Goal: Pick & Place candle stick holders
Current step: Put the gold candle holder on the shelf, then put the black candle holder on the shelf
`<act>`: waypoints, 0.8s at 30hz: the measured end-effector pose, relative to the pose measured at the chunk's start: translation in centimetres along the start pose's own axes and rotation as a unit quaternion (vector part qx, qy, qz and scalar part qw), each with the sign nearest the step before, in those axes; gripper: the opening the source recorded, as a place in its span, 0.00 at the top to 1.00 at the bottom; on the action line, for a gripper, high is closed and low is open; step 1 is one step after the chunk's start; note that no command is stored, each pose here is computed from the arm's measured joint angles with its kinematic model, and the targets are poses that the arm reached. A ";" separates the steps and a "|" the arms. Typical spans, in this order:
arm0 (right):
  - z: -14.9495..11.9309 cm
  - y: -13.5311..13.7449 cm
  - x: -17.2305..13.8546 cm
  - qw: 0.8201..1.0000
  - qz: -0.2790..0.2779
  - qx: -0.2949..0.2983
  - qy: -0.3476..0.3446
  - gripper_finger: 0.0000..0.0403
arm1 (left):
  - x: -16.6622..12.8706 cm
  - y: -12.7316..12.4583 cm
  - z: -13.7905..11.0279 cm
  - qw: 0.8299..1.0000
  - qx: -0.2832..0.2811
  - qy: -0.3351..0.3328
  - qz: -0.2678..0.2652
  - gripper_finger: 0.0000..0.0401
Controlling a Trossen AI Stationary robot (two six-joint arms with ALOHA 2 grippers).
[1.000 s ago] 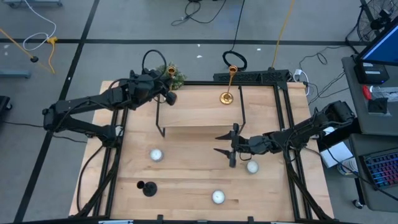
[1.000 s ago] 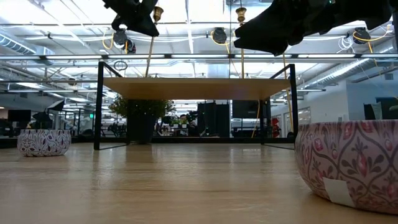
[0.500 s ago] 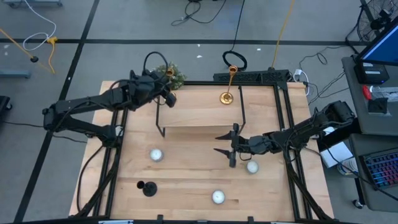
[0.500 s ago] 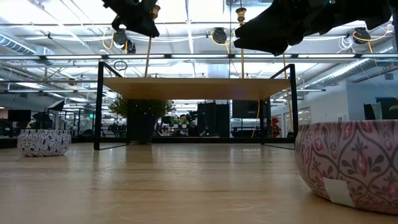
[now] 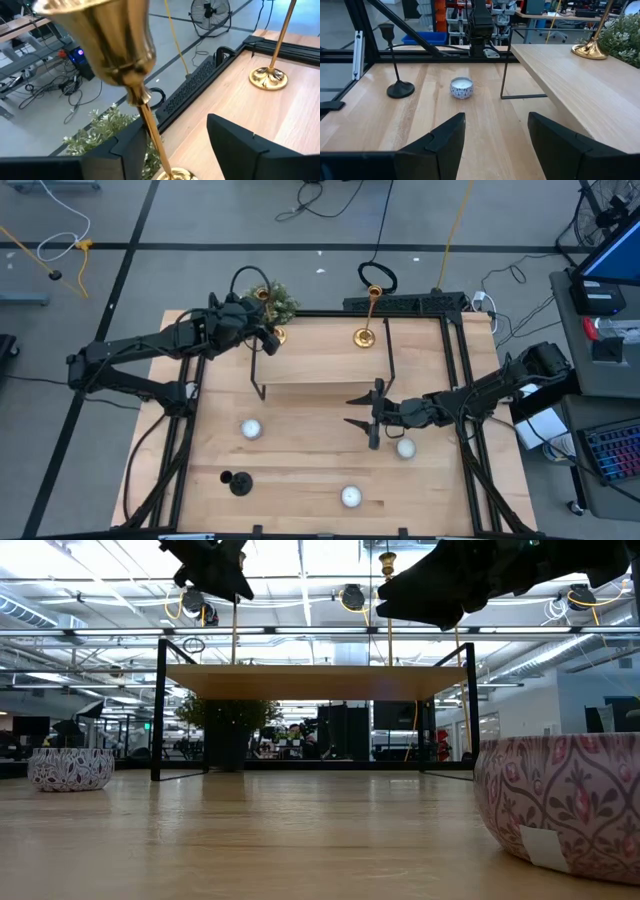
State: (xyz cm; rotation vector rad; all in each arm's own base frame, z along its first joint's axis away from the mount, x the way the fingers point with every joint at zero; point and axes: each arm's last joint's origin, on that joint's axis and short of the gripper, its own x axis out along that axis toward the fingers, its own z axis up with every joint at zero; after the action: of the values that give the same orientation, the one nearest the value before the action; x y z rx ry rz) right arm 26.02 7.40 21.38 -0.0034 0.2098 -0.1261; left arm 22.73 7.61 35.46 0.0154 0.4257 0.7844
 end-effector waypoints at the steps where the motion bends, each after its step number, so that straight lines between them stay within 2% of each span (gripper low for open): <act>1: 0.0 0.0 0.0 1.000 0.000 0.004 0.000 0.47 | -0.3 0.1 -0.1 1.000 0.003 0.005 -0.001 0.46; 10: 0.1 0.0 0.0 1.000 0.000 0.006 -0.003 0.47 | -3.6 0.7 -0.1 1.000 0.002 -0.009 -0.027 0.45; 13: 0.1 0.0 0.0 1.000 0.000 0.006 -0.003 0.47 | -4.9 0.8 -0.5 0.998 0.011 0.001 -0.054 0.45; 15: 0.0 0.0 0.0 1.000 0.000 0.006 -0.002 0.47 | -5.5 0.5 -0.8 0.996 0.022 0.014 -0.090 0.45; 18: 0.0 0.0 0.0 1.000 -0.001 0.005 -0.001 0.47 | -6.4 -0.4 -1.6 0.983 0.037 0.045 -0.174 0.47; 24: 0.0 0.0 0.0 1.000 -0.001 0.005 0.000 0.47 | -8.5 -2.6 -3.1 0.935 0.098 0.100 -0.326 0.52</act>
State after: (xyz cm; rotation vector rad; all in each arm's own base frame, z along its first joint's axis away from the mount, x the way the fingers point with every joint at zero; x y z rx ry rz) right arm 26.03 7.39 21.36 0.0059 0.2097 -0.1281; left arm 18.01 -0.55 35.32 -0.0189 0.6557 0.0844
